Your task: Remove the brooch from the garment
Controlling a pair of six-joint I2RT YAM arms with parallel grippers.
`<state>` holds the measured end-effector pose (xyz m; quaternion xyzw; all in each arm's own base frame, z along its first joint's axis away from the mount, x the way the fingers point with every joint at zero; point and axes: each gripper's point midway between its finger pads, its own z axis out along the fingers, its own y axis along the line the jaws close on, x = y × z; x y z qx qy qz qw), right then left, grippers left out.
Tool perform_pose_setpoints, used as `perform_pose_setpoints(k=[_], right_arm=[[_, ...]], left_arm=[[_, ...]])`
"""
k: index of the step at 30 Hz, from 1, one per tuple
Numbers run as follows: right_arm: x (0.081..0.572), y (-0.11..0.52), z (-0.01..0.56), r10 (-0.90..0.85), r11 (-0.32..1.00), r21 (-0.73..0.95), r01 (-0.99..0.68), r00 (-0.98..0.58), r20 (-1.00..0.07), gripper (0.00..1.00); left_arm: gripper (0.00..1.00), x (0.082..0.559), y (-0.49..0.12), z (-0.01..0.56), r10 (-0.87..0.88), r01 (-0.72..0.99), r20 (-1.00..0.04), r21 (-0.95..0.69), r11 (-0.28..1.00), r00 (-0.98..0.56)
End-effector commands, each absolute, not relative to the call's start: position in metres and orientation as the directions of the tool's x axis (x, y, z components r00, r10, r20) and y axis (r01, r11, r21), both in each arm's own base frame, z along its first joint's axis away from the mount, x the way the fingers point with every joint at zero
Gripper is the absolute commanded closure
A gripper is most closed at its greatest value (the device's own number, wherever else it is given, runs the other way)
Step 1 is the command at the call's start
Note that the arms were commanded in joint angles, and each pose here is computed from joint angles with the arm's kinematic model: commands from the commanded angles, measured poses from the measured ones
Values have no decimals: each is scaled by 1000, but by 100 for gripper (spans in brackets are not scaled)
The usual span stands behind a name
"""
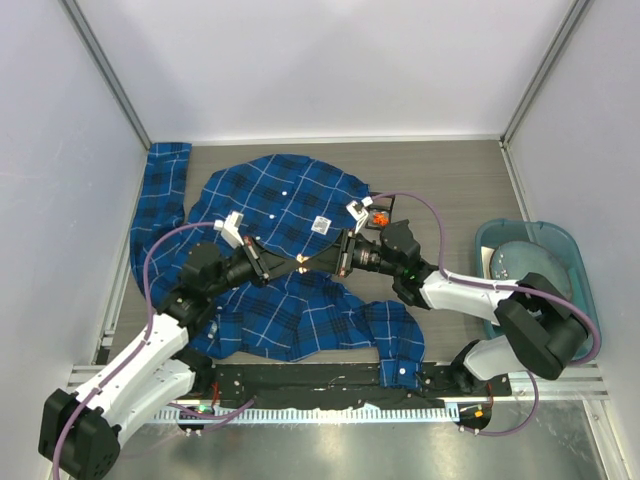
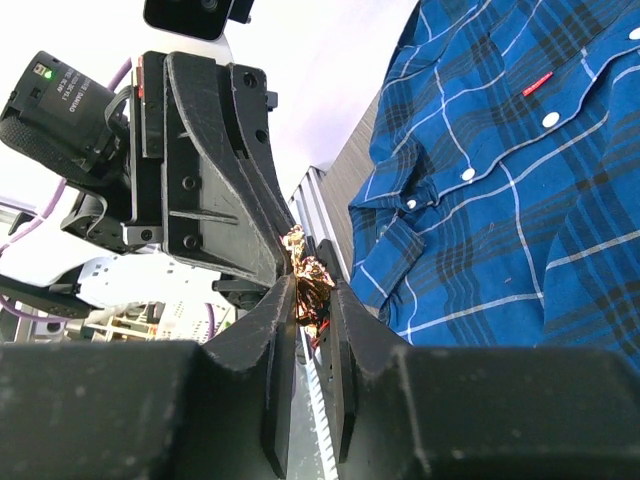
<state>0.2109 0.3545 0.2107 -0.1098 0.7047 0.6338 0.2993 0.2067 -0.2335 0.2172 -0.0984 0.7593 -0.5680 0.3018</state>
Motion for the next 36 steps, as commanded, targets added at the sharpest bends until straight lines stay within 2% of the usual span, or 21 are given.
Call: perform_pose_setpoints(k=[1, 6, 13, 22, 27, 36], right_arm=[[204, 363, 237, 218, 75, 797, -599, -770, -599, 77], [190, 363, 242, 163, 8, 780, -626, -769, -618, 75], [186, 357, 245, 184, 14, 761, -649, -746, -640, 57], [192, 344, 246, 247, -1, 775, -631, -752, -612, 55], [197, 342, 248, 258, 0, 777, -629, -751, -608, 56], [203, 346, 247, 260, -24, 803, -595, -780, -570, 77]], left_arm=[[100, 204, -239, 240, -437, 303, -428, -895, 328, -791], [100, 200, -242, 249, -360, 370, -495, -855, 363, -791], [100, 208, -238, 240, -399, 315, -468, -864, 393, -788], [100, 207, -239, 231, -407, 310, -456, -873, 377, -791], [100, 204, -242, 230, -390, 329, -460, -874, 358, -798], [100, 198, -247, 234, -359, 367, -467, -876, 313, -808]])
